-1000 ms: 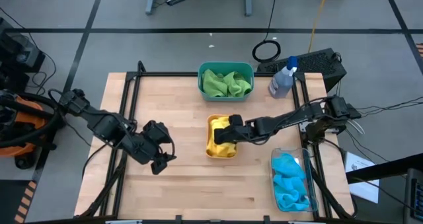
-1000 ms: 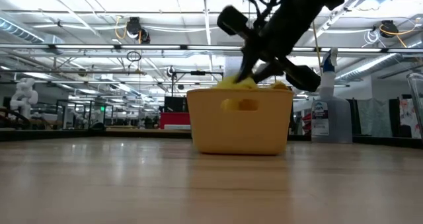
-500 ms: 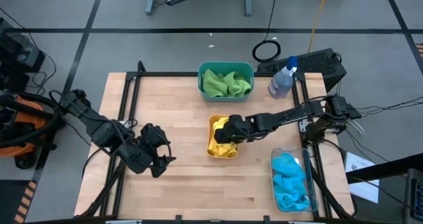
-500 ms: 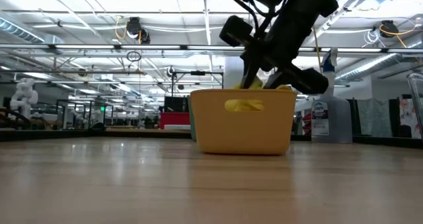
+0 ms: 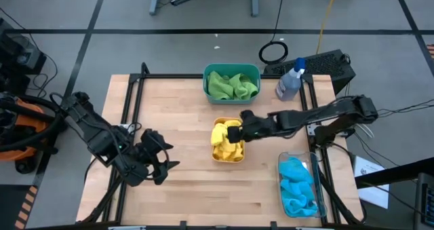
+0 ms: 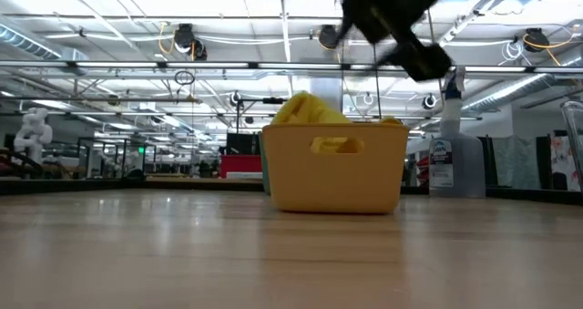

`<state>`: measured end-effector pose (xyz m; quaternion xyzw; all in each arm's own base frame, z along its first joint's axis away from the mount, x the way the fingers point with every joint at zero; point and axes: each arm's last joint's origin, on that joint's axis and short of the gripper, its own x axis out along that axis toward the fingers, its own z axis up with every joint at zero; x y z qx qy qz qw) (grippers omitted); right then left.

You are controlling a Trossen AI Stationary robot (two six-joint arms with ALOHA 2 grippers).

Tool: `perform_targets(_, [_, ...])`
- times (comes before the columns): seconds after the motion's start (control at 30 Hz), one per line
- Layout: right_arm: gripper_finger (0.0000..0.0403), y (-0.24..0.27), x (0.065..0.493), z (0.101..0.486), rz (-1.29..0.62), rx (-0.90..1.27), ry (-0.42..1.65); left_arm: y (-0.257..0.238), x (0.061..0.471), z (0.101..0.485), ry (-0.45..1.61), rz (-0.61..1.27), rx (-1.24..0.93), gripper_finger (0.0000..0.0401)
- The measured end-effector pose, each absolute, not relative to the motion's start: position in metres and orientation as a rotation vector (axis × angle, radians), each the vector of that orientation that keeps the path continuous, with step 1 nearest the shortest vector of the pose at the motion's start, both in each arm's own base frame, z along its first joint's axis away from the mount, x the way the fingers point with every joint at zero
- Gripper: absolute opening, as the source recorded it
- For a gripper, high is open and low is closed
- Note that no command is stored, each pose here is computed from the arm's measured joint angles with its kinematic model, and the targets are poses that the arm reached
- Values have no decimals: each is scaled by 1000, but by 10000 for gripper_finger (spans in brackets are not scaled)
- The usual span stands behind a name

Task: Sort microfiber towel by color & place in baskets
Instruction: Put the yellow microfiber towel into the yellow bin, then return to Home Position

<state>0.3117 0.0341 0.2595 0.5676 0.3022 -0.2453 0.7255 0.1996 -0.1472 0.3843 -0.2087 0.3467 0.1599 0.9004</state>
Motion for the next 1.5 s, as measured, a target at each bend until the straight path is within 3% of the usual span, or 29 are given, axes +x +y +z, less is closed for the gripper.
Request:
perform_targets(0.2, [145, 29, 323, 295, -382, 1136, 311, -150, 198, 386, 677, 336, -425, 318])
perform_targets(0.47, [9, 20, 349, 251, -380, 1142, 484, -147, 201, 387, 646, 366, -420, 318])
perform_targets(0.87, [3, 18, 333, 207, -632, 1027, 830, -146, 202, 387, 643, 369, -427, 318])
perform_targets(1.13, [1, 9, 335, 206, -660, 1000, 803, -145, 201, 387, 638, 380, -415, 318])
perform_targets(1.33, [1, 7, 329, 231, -583, 1013, 759, -146, 202, 387, 639, 372, -422, 317])
perform_targets(1.5, [1, 13, 319, 270, -404, 846, 680, -146, 205, 390, 682, 274, -384, 289])
